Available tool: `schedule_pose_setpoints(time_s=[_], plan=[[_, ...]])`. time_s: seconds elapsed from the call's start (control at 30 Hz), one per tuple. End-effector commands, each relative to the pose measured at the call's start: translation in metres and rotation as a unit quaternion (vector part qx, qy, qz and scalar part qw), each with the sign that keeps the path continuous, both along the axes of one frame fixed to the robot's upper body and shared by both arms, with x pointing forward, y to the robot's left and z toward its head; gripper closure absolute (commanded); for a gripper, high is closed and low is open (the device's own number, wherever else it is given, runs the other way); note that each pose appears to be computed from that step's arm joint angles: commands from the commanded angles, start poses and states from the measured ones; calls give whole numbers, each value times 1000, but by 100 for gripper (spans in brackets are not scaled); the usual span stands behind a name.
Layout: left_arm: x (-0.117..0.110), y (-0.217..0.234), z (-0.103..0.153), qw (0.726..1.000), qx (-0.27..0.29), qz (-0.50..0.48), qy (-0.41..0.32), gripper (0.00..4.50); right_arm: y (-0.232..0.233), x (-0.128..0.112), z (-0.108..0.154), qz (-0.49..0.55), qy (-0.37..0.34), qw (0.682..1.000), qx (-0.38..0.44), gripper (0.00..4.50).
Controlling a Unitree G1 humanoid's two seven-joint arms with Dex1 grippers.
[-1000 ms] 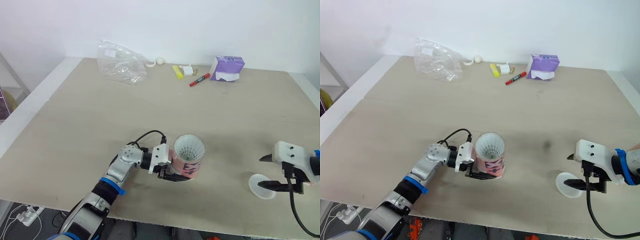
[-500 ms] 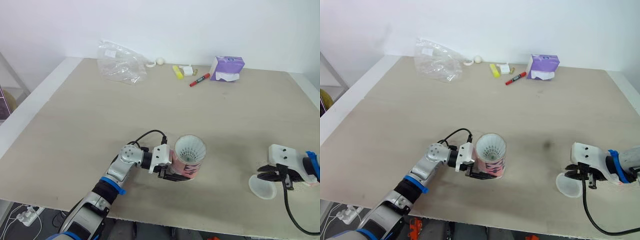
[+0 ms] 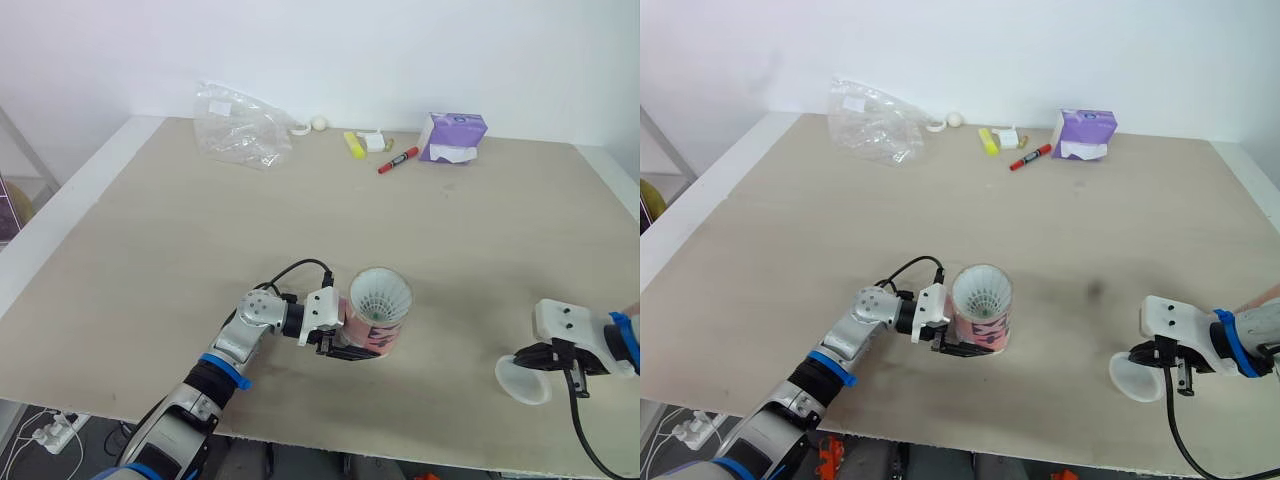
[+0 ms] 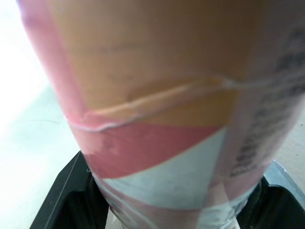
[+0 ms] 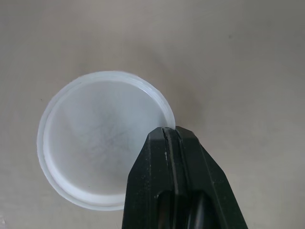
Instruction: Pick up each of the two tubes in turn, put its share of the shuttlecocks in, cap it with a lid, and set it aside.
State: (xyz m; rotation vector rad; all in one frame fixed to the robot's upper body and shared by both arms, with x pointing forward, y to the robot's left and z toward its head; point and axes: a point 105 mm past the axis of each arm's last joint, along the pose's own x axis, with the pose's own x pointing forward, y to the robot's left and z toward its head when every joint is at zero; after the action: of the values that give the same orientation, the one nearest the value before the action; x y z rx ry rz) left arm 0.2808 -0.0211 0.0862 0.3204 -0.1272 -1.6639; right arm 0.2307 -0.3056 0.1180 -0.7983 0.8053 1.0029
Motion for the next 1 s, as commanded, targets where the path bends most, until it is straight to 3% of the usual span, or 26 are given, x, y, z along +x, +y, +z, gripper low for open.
schedule_pose_setpoints(time_s=[0.03,0.2,0.4,0.63,0.83,1.0], plan=[[4,1,-1,1000,7,9,0,164,18,12,41,40,-65,997,8,446],[10,3,-2,1000,14,24,5,164,63,25,114,133,-175,975,28,446],[13,3,-5,999,25,33,11,164,129,19,171,245,-246,935,68,446],[14,0,-9,998,38,34,23,164,183,14,176,341,-247,901,101,446],[16,-1,-8,998,42,38,25,164,191,25,154,369,-234,897,72,446],[16,1,-9,998,43,43,27,164,195,34,152,379,-245,891,58,446]])
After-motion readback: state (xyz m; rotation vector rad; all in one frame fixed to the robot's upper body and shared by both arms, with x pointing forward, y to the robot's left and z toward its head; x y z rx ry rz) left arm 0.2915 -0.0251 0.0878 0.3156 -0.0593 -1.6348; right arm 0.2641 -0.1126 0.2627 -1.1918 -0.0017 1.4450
